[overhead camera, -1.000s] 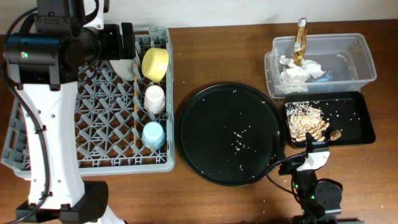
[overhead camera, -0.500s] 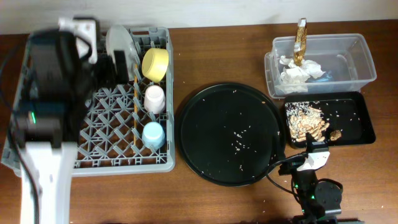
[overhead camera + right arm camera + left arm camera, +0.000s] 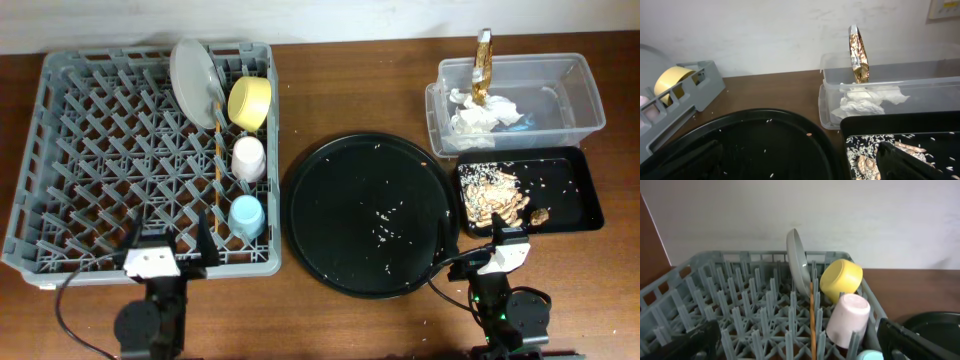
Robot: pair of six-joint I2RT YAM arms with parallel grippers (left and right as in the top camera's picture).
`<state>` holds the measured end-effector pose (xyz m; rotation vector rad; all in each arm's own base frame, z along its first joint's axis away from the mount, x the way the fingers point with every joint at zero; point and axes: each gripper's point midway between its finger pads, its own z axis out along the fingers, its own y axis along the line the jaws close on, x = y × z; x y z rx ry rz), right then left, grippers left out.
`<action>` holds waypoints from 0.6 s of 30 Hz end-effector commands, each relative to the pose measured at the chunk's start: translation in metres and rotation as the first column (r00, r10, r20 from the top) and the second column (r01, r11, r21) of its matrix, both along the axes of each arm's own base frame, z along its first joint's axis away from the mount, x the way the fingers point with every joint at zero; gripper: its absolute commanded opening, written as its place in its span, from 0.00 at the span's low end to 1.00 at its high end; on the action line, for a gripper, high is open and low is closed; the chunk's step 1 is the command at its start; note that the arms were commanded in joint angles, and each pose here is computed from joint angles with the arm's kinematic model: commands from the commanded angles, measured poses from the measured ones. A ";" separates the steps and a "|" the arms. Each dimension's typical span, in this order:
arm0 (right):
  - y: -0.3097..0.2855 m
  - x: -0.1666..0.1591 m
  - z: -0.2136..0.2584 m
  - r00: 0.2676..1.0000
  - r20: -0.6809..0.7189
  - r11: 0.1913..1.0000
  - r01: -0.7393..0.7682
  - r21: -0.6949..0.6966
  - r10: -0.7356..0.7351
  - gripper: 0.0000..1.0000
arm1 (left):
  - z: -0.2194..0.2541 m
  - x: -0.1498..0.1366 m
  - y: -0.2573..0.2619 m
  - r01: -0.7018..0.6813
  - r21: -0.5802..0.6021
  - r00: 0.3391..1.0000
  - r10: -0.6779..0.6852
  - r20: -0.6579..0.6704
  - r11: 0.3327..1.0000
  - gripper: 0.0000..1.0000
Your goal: Sort waste into correct bins and load items into the dishwasher rack
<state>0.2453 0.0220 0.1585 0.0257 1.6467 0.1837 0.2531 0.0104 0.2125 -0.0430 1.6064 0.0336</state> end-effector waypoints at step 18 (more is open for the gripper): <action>0.002 0.000 -0.002 1.000 -0.005 1.000 -0.011 0.007 0.011 0.99 | -0.056 -0.007 -0.006 0.042 0.131 0.998 -0.036 -0.050 0.990 0.99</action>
